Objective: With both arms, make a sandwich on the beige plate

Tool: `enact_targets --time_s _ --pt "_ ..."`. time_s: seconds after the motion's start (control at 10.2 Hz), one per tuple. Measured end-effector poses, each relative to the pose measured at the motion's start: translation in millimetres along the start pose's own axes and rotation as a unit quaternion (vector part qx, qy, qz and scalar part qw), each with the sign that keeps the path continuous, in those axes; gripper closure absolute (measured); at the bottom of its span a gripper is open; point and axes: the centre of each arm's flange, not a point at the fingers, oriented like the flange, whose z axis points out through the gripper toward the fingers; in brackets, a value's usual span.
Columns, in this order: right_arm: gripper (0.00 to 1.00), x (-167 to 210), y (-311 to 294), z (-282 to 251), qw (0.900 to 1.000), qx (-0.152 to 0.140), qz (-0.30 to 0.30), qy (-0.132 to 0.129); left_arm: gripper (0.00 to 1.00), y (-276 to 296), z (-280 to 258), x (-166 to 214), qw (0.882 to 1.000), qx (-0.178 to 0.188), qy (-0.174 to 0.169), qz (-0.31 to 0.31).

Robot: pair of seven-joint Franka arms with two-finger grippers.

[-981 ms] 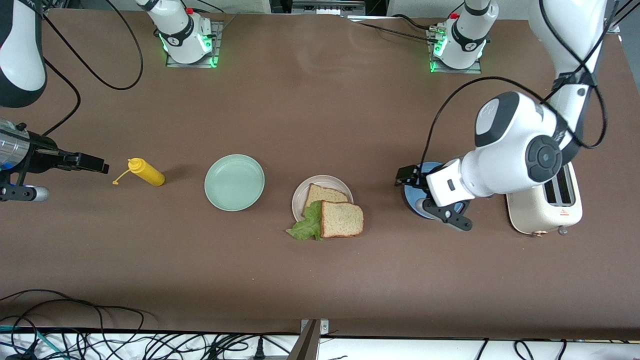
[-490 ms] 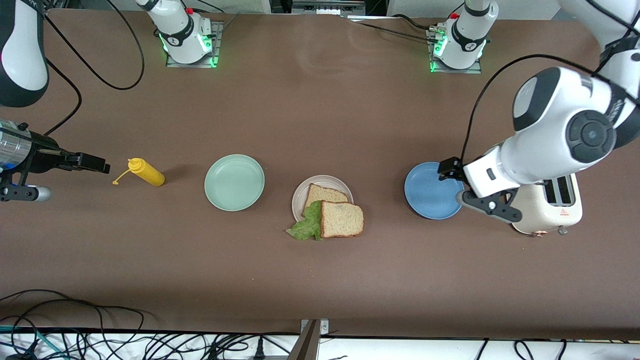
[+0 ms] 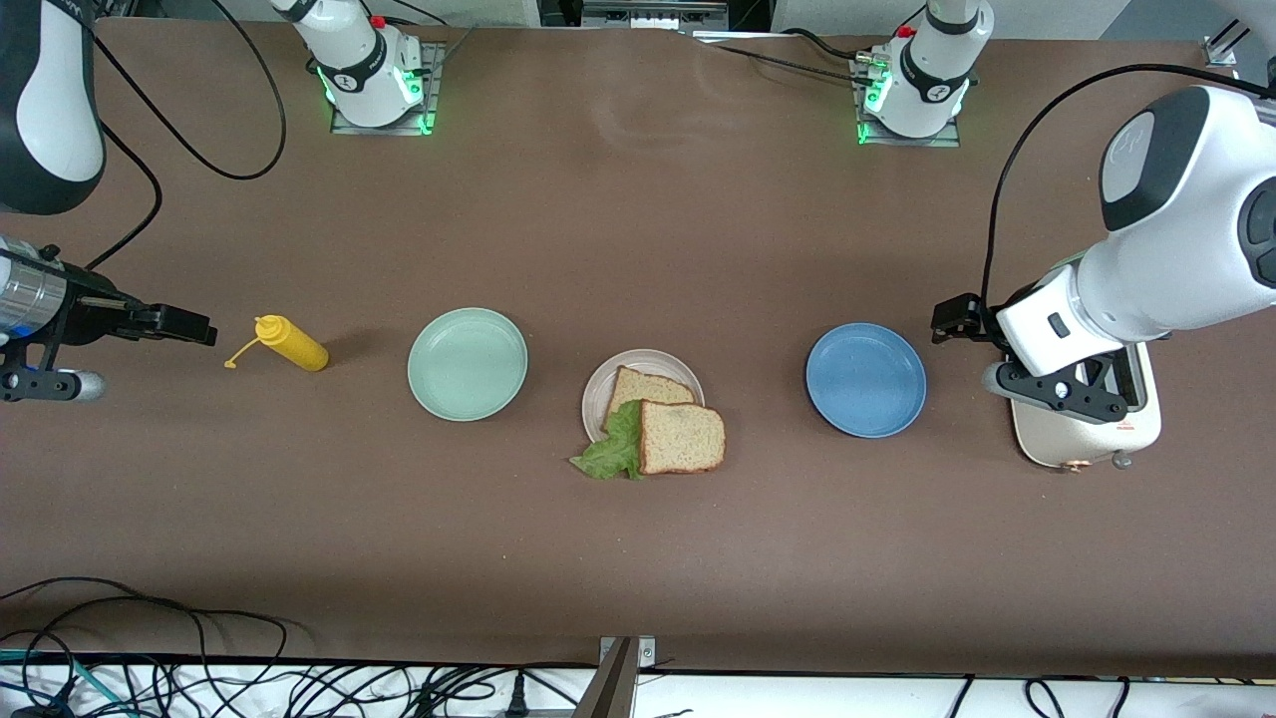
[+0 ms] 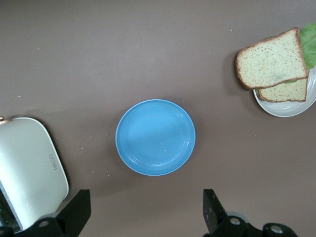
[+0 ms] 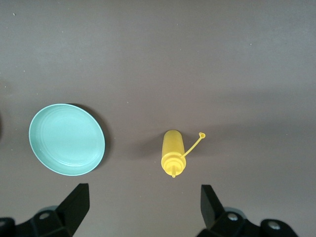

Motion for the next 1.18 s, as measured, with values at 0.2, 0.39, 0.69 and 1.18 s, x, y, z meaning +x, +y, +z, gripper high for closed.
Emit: enact_targets --time_s 0.2,0.39,0.69,1.18 --pt "0.00 0 -6 0 1.000 -0.002 -0.005 0.001 0.00 -17 -15 -9 1.000 0.016 0.008 -0.004" --pt "0.00 -1 -14 0 1.000 -0.004 -0.011 0.001 0.00 -18 -24 -26 0.999 0.038 0.003 -0.012" --pt "0.00 -1 -13 -1 1.000 -0.011 -0.012 0.003 0.00 -1 -35 -55 0.998 0.051 0.003 -0.041" --pt "0.00 -1 -15 -1 1.000 -0.012 -0.009 0.003 0.00 -12 -80 -125 0.994 0.040 0.037 -0.095"
